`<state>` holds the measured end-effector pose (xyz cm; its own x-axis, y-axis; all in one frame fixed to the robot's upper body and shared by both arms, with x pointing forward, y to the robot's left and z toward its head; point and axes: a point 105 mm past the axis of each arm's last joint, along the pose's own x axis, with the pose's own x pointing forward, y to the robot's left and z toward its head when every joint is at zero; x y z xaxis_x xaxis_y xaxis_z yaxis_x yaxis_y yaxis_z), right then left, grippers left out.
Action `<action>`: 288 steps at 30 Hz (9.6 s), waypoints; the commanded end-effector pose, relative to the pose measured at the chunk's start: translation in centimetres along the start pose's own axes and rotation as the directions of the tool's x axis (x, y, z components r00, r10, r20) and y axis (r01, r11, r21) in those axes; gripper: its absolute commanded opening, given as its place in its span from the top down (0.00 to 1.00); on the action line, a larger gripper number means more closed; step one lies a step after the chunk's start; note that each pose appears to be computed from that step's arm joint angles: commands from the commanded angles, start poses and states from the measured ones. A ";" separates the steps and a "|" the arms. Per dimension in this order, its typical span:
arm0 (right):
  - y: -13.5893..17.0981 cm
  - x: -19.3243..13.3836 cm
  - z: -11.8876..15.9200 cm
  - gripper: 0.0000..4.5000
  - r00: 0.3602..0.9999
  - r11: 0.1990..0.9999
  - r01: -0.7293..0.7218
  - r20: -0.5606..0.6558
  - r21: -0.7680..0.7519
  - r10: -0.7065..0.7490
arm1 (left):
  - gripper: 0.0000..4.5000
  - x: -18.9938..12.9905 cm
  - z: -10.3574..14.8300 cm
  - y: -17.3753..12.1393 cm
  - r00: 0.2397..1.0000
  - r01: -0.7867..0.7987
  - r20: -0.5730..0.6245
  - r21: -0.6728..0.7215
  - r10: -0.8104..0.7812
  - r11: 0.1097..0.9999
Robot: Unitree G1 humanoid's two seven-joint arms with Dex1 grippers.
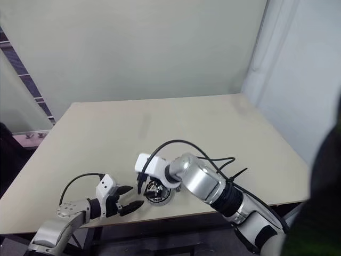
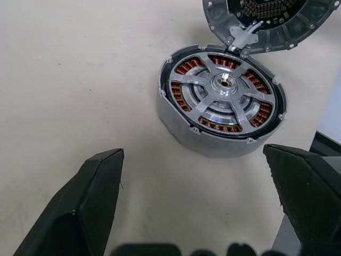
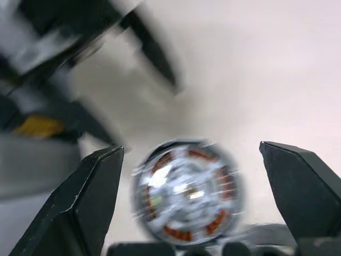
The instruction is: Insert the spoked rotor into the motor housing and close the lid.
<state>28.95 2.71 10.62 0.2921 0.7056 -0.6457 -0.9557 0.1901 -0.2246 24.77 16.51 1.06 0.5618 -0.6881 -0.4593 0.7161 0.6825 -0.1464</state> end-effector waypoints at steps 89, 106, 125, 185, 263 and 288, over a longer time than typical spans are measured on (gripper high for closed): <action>-0.2 2.3 -7.3 0.13 0.935 0.955 -0.273 0.263 0.114 0.236 | 1.00 -2.3 2.8 0.3 1.000 -0.011 0.007 0.053 0.011 0.999; -0.1 3.2 -6.6 0.26 0.968 0.950 -0.213 0.185 0.229 0.172 | 1.00 -2.1 2.7 0.2 1.000 -0.013 0.011 0.053 0.012 0.999; 1.0 3.6 -6.0 0.26 0.984 0.925 -0.177 0.072 0.335 0.162 | 1.00 -1.9 2.6 0.1 1.000 -0.012 0.016 0.046 0.012 0.999; 2.0 5.1 -7.6 0.26 0.990 0.943 0.076 -0.139 0.323 -0.032 | 1.00 -1.7 2.7 0.1 1.000 -0.018 0.022 0.046 0.017 0.999; 0.0 2.2 -9.0 0.01 0.962 0.045 -0.269 0.267 0.962 0.047 | 1.00 4.2 0.9 -0.3 0.998 0.062 -0.018 0.126 -0.060 0.990; 2.2 3.9 -7.2 0.14 0.933 -0.067 -0.348 0.352 0.935 0.069 | 1.00 3.9 0.9 -0.4 0.999 0.054 -0.016 0.122 -0.052 0.991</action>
<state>27.94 -0.76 0.44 0.1938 0.8682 -0.4568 -0.0296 0.4706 0.8819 27.75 14.48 0.36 0.5572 -0.6903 -0.4615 0.7624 0.6455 -0.0450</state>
